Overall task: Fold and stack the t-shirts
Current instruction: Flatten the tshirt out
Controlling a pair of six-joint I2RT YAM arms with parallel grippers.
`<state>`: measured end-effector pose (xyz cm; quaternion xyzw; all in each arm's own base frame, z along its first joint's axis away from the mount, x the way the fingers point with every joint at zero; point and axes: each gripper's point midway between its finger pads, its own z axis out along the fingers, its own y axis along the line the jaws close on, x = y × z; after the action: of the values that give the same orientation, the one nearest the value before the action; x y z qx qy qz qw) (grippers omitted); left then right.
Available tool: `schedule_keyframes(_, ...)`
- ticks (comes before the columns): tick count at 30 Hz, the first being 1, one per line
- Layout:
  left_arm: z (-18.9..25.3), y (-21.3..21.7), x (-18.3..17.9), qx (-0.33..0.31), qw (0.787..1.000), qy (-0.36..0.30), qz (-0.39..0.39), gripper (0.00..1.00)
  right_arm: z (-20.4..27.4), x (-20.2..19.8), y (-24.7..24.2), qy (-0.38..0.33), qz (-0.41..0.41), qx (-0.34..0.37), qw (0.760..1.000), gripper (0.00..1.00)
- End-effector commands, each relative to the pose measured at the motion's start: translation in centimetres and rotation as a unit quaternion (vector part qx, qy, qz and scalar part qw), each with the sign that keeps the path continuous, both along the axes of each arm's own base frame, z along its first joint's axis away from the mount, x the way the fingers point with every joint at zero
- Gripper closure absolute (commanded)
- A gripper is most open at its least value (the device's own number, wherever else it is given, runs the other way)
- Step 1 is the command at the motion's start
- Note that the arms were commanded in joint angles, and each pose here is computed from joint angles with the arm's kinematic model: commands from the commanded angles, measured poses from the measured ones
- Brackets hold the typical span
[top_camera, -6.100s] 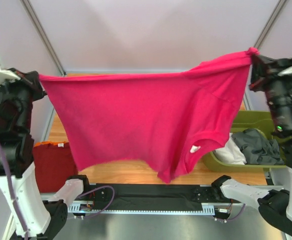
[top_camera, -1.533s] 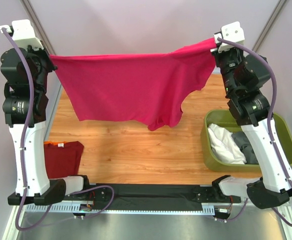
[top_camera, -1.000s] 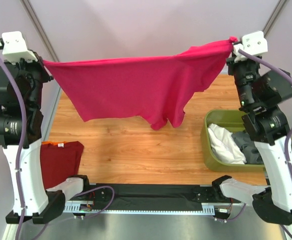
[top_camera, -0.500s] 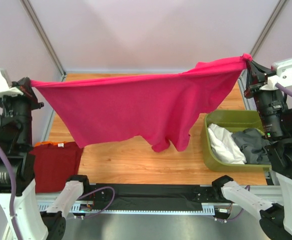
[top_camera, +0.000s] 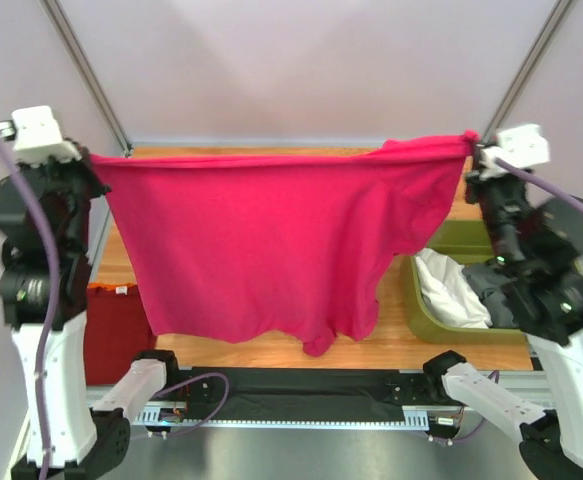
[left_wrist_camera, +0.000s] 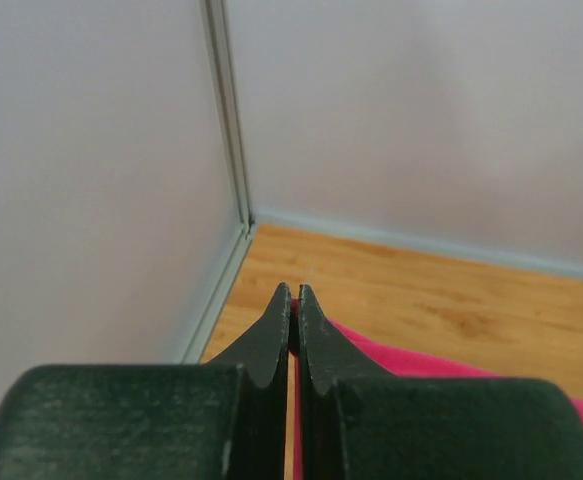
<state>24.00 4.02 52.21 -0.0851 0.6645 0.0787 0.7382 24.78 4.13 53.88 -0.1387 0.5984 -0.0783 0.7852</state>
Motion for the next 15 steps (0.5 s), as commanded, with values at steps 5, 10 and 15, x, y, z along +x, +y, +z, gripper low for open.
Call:
schedule_keyframes(5,-11.3,0.6,9.2,-0.020,0.992,0.122,0.019,1.00,-12.2,9.0,0.7,0.130,-0.088,-0.054,0.986,1.00)
schedule_keyframes(10,-19.3,-0.4,14.6,-0.042,0.982,0.182,0.020,1.00,-17.2,14.5,1.3,0.176,-0.099,-0.061,0.978,1.00)
schedule_keyframes(15,-25.0,0.0,20.0,-0.044,0.970,0.235,0.042,1.00,-22.2,20.5,1.9,0.213,-0.116,-0.084,0.966,1.00)
